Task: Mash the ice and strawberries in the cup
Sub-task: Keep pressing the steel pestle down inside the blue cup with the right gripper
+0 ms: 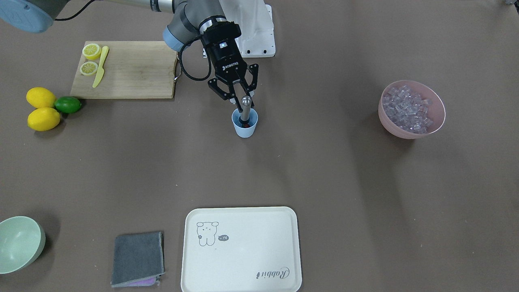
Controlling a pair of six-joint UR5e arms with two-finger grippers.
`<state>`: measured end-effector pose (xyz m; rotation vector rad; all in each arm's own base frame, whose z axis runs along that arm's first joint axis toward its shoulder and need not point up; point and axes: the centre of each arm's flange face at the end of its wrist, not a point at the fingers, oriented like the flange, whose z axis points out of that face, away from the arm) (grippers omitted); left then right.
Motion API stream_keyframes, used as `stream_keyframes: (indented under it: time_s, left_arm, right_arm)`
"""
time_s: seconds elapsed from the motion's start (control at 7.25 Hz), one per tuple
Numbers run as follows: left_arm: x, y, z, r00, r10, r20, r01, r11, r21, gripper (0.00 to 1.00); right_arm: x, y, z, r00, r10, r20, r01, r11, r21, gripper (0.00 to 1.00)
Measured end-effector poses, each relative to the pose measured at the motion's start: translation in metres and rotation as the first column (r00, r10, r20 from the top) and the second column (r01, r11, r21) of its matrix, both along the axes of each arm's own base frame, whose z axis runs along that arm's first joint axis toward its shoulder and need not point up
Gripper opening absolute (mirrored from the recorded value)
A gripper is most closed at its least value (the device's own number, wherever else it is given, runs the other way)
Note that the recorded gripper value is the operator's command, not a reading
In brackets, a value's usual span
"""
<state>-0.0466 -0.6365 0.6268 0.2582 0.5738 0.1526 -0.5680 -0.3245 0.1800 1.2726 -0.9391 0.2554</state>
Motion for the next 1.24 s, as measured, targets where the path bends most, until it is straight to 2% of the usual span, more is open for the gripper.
stream_keyframes:
  time_s: [0.69, 1.24]
  left_arm:
    - [0.000, 0.001, 0.004, 1.000, 0.000, 0.000, 0.000, 1.000, -0.002, 0.98]
    - [0.000, 0.004, 0.007, 1.000, 0.001, -0.001, -0.001, 1.000, 0.004, 0.98]
  right_arm:
    - [-0.016, 0.003, 0.013, 1.000, -0.010, -0.002, 0.010, 1.000, -0.001, 0.00]
    - [0.004, -0.008, -0.003, 0.999, 0.008, 0.033, -0.009, 1.000, 0.012, 0.00]
